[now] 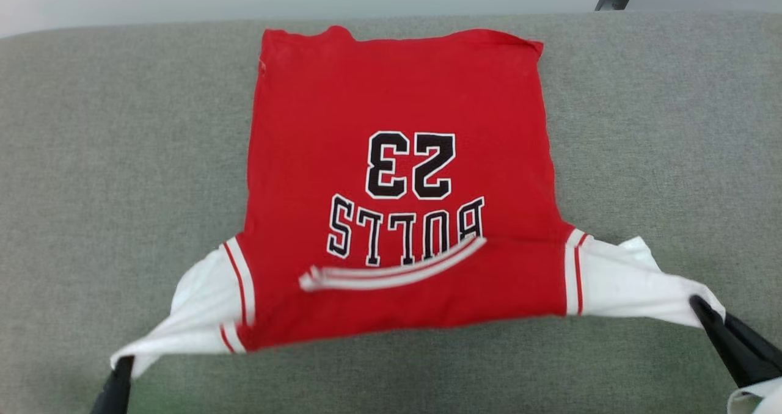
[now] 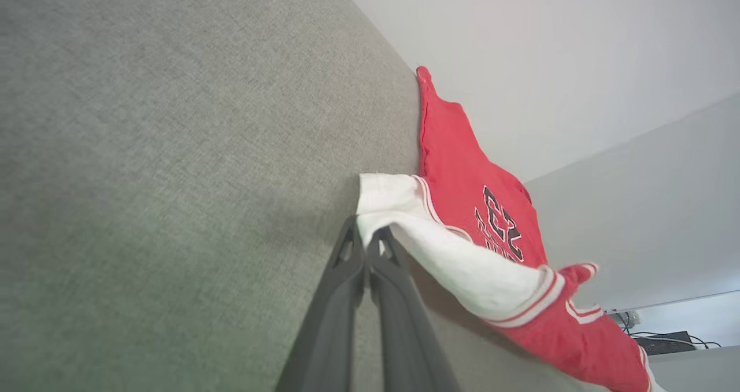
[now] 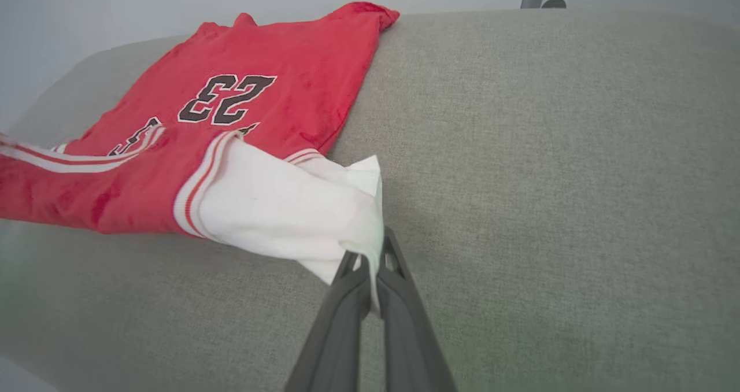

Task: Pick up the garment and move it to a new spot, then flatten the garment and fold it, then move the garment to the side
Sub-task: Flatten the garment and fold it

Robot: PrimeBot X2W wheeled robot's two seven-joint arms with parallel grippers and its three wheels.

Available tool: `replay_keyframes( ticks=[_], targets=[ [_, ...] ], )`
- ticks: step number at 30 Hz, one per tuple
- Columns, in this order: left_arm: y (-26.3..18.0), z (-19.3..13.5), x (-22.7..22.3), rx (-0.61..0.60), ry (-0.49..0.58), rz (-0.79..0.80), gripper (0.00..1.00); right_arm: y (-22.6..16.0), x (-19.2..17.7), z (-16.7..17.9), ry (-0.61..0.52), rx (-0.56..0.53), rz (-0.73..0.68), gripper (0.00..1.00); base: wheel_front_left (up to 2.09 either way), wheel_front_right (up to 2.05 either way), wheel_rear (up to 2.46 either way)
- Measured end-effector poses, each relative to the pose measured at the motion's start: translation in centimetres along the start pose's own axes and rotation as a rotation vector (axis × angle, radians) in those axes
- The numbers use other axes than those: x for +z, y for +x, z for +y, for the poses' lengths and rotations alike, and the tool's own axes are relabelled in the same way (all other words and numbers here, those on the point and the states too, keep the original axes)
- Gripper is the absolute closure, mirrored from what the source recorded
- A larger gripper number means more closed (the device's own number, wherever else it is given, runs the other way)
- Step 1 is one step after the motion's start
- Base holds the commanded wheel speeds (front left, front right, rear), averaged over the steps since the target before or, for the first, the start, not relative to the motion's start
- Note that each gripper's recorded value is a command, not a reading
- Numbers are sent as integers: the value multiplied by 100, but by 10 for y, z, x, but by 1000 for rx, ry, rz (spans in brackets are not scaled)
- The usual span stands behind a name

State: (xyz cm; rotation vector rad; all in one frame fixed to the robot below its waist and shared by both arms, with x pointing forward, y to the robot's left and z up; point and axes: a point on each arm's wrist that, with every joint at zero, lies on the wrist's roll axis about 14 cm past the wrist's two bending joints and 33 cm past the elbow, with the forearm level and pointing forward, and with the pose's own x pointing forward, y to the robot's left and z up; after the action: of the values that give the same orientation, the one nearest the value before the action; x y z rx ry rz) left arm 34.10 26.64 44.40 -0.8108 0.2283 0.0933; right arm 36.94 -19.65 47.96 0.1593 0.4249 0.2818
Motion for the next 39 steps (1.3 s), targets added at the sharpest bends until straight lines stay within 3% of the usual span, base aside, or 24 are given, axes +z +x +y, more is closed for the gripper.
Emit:
replay_keyframes(
  ticks=[4,12,22,34,35,36,37,39],
  targets=[
    [-8,1,-12,10,0,41,100,-7,-11,-6,-3,-28,52,100,0,0,0],
    [-4,17,-43,73,119,161,100,-6,-53,-11,-103,-15,230,100,0,0,0],
    [4,34,-67,122,255,262,100,7,-86,-11,-75,4,322,100,0,0,0],
    [13,40,-79,125,307,310,100,19,-109,-16,-75,1,369,100,0,0,0],
    [13,40,-79,124,310,311,100,19,-109,-16,-82,5,370,80,0,0,0],
    [13,39,-80,123,312,312,100,20,-108,-16,-94,9,369,36,0,0,0],
    [13,39,-80,121,313,313,100,20,-107,-15,-97,10,361,0,0,0,0],
    [13,38,-80,117,315,312,100,20,-103,-17,-101,5,344,0,0,0,0]
  ],
)
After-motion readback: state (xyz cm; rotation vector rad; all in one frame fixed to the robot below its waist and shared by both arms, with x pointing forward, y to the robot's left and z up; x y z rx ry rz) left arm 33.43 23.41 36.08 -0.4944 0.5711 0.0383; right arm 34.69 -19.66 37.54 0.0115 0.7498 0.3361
